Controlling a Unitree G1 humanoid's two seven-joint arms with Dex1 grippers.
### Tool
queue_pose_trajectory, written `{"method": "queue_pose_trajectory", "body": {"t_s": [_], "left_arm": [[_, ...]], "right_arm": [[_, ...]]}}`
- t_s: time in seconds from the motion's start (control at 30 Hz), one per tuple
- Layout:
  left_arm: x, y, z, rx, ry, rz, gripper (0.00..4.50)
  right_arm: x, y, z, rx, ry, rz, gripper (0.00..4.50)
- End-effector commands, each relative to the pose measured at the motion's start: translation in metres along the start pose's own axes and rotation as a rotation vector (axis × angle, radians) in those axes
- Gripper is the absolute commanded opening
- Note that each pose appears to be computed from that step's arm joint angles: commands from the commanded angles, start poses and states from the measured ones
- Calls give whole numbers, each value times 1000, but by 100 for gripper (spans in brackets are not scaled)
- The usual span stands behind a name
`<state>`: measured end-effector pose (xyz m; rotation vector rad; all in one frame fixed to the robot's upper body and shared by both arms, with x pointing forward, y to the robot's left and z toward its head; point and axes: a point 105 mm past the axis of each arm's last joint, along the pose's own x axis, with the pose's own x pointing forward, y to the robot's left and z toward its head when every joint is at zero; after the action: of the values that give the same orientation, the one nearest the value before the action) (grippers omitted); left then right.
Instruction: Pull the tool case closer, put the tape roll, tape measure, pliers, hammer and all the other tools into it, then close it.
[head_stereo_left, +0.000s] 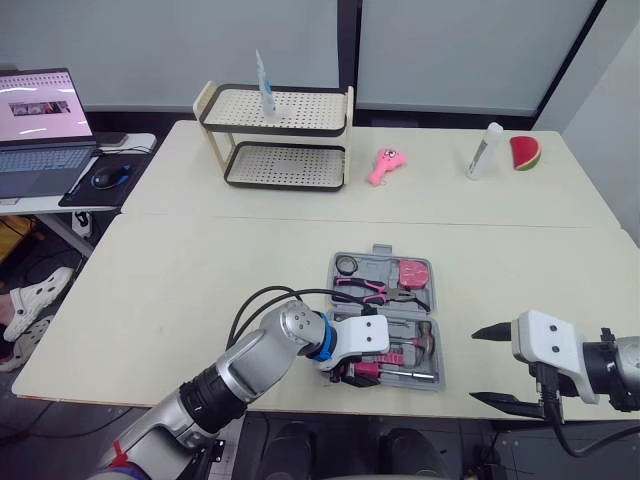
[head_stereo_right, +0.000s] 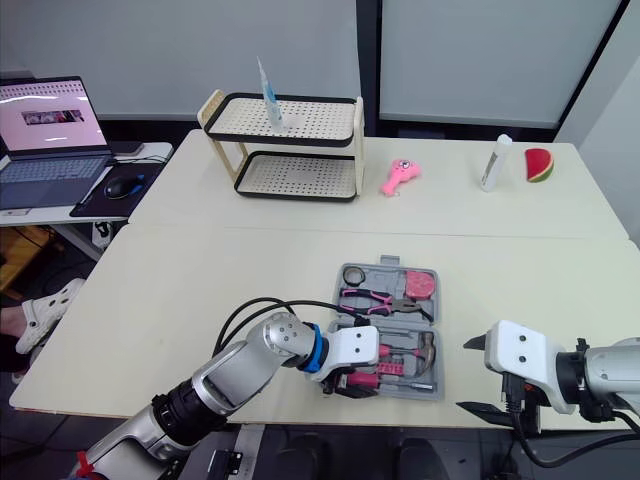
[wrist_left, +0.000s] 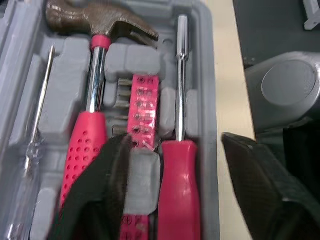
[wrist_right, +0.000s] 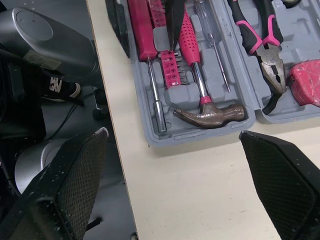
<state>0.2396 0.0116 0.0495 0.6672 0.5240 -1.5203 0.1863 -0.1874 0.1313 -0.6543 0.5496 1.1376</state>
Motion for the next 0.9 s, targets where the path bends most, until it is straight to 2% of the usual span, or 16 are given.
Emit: {"method": "queue_pose_trajectory", "body": {"t_s": [0.03,0.07,0.27,0.37,0.77,0.9], "left_arm": [[-16,7,24,30,-87,40,421],[-21,10,29,23,-114,47,446],[-48,15,45,43,-267,38,446],[-53,6,29,87,-214,-46,390],[-20,3,-16,102,-55,-68,9],[-12,4,-25,94,-28,-61,4]], "right_arm": [[-2,0,3,-29,3,1,450],[-2,-1,3,-29,3,-1,450],[-2,-1,4,-26,-2,-7,450],[-1,-1,4,-25,-4,-9,450],[2,-1,7,-27,-17,-8,450],[2,0,7,-27,-20,-7,450]]}}
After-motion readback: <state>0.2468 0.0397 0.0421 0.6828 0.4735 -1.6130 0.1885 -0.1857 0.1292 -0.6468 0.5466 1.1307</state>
